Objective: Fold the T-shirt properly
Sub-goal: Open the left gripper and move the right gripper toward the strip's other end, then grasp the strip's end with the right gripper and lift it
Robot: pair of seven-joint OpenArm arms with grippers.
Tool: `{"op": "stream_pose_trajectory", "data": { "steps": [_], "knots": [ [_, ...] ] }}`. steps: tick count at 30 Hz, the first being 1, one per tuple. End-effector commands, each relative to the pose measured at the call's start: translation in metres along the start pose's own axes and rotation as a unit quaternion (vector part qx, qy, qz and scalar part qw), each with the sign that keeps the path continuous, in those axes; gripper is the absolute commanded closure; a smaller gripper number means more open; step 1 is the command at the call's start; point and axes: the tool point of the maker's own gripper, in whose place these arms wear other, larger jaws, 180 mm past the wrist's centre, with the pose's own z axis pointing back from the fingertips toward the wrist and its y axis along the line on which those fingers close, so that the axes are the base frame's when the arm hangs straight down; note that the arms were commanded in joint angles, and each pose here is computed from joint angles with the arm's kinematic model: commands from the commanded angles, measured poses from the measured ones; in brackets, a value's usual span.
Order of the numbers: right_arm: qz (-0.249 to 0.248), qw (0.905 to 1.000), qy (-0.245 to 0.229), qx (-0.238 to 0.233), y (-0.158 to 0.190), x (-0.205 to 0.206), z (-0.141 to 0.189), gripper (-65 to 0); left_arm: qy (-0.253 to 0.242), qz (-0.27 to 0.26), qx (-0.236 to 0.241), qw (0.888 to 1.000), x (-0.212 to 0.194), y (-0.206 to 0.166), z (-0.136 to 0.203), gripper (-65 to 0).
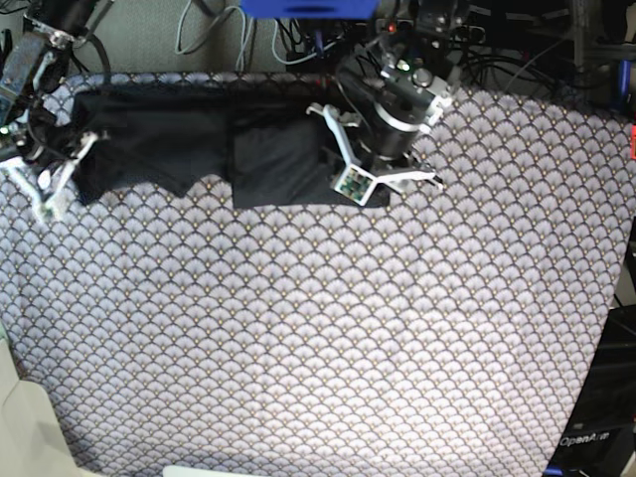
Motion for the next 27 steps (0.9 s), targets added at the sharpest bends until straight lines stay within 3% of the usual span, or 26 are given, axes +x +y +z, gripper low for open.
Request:
{"op": "stream_pose_trajectory", "data": {
  "steps": [1,5,9,18,27],
  "knots": [
    [0.009,0.9996,-0.018,-0.019,-0.007,0.011,0.011,0.0,-0.025,0.001,0.008,1.000,0.014,0.005,0.003,-23.9],
    [0.045,0.9973,-0.050,-0.028,0.008,0.029,0.029,0.0,-0.030,0.001,0.011,0.999,0.018,0.007,0.005,-23.9],
    [0.064,0.9965,-0.054,0.003,0.038,0.034,0.022,0.0,-0.044,0.001,0.019,0.999,0.027,0.012,0.011,-23.9],
    [0.099,0.9920,-0.047,0.063,0.092,0.030,0.012,0.0,-0.045,0.015,0.089,0.995,0.025,0.063,0.024,-23.9],
    [0.103,0.9870,-0.065,0.105,0.132,0.041,0.011,0.0,-0.013,0.028,0.147,0.989,-0.001,0.106,0.036,-23.9]
  ]
}}
